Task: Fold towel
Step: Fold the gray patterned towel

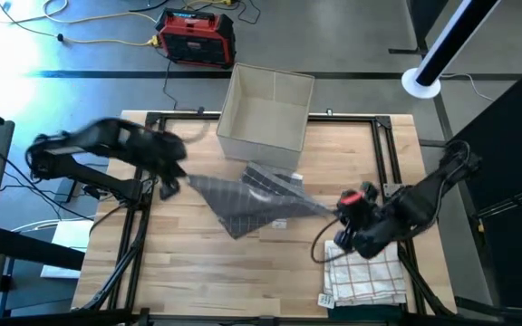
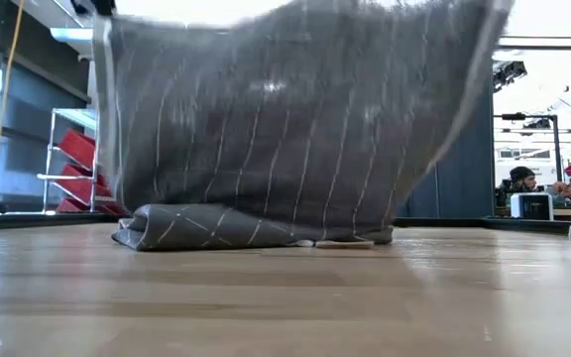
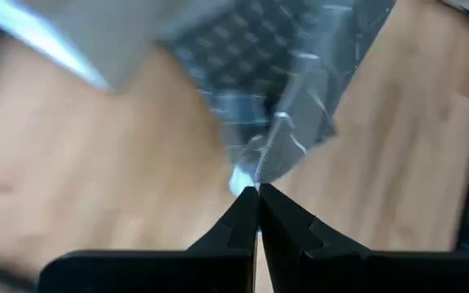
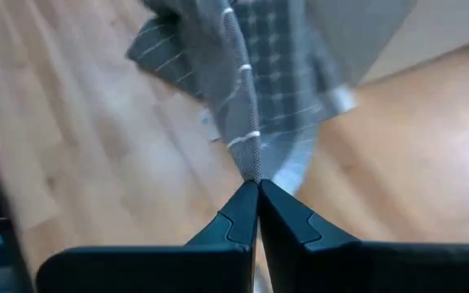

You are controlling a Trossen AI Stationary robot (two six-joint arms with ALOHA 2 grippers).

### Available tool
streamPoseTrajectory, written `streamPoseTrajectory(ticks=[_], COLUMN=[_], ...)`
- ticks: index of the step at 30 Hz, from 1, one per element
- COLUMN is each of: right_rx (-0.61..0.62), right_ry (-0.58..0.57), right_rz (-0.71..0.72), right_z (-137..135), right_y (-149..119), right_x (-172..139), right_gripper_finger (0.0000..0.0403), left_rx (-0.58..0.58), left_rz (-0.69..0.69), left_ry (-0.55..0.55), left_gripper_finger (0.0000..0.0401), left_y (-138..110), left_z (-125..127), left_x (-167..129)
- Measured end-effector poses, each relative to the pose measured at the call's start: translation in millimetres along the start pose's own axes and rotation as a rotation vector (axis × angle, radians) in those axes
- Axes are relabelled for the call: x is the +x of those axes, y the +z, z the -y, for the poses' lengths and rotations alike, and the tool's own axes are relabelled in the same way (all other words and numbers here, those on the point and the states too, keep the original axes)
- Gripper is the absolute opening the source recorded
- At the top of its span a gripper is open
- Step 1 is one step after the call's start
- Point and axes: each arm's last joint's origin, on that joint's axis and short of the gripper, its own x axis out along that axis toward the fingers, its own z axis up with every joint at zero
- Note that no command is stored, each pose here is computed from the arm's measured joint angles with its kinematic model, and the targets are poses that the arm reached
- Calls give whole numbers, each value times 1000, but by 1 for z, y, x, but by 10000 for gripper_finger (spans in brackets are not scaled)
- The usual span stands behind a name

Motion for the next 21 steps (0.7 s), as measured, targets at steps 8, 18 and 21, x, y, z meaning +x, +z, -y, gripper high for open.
streamPoseTrajectory(ticks=[8,18,21], right_rx=[170,174,178], right_ry=[137,159,152], right_rz=[-34,-19,-19], right_z=[-8,-11,-10], right_y=[-55,-61,-59], right_x=[64,83,85], right_gripper_finger=[0,0,0], left_rx=[-47,-74,-61], left_rz=[-129,-348,-321], left_ry=[-231,-203,-251], left_gripper_finger=[0,29,54], left_y=[-19,-46,-42], left_z=[2,-7,-4], left_x=[113,167,169])
